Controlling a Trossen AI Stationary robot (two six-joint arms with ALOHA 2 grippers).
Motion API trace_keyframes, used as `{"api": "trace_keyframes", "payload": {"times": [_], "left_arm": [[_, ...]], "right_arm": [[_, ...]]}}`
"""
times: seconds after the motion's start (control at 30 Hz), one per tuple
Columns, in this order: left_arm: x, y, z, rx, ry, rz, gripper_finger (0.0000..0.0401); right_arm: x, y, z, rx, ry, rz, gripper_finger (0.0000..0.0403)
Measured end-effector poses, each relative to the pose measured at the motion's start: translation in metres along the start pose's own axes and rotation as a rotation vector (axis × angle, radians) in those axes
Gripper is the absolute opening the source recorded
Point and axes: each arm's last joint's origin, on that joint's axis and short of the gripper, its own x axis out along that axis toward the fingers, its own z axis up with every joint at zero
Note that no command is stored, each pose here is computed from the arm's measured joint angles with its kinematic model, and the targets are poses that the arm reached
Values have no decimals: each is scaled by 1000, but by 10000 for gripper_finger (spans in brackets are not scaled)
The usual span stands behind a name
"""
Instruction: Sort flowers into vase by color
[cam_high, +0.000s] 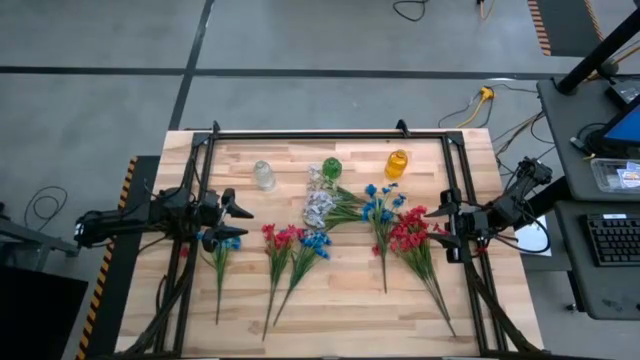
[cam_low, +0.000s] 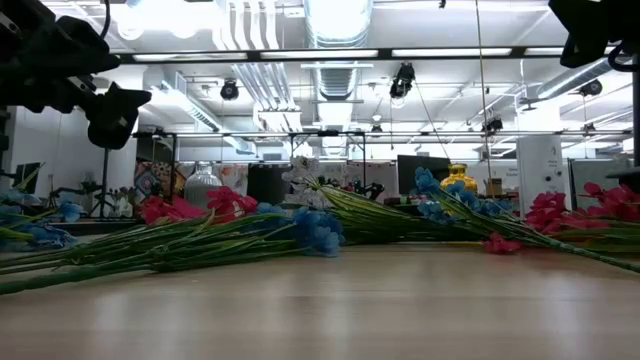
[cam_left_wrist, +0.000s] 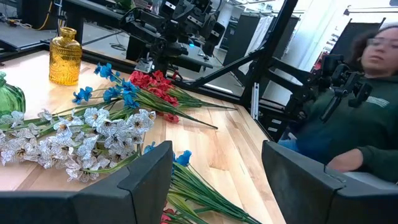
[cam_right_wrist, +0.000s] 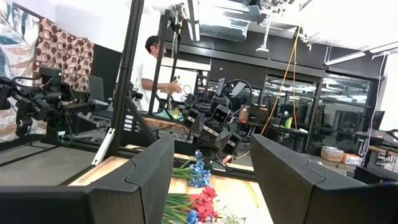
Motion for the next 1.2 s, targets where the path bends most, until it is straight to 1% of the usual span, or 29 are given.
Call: {"api": "trace_keyframes", "payload": {"times": [0.8, 0.87, 0.93, 0.97, 1.0, 1.1, 1.17, 1.2], "left_arm": [[0, 0, 0, 1, 0, 0, 235], [0, 0, 0, 39, -4, 1, 235], [1, 1, 3, 61, -54, 33, 235], [1, 1, 6, 33, -112, 51, 235], [1, 0, 11, -20, -195, 63, 235], [-4, -1, 25, -229, -433, 96, 235], [-6, 0, 30, -336, -527, 125, 235], [-7, -1, 33, -357, -551, 139, 235]], "right_arm": [[0, 0, 0, 0, 0, 0, 206], [0, 0, 0, 0, 0, 0, 206], [0, 0, 0, 0, 0, 0, 206], [0, 0, 0, 0, 0, 0, 206], [0, 0, 0, 0, 0, 0, 206], [0, 0, 0, 3, -1, 0, 206], [0, 0, 1, 50, -5, 0, 206], [0, 0, 1, 96, -11, -2, 206]]}}
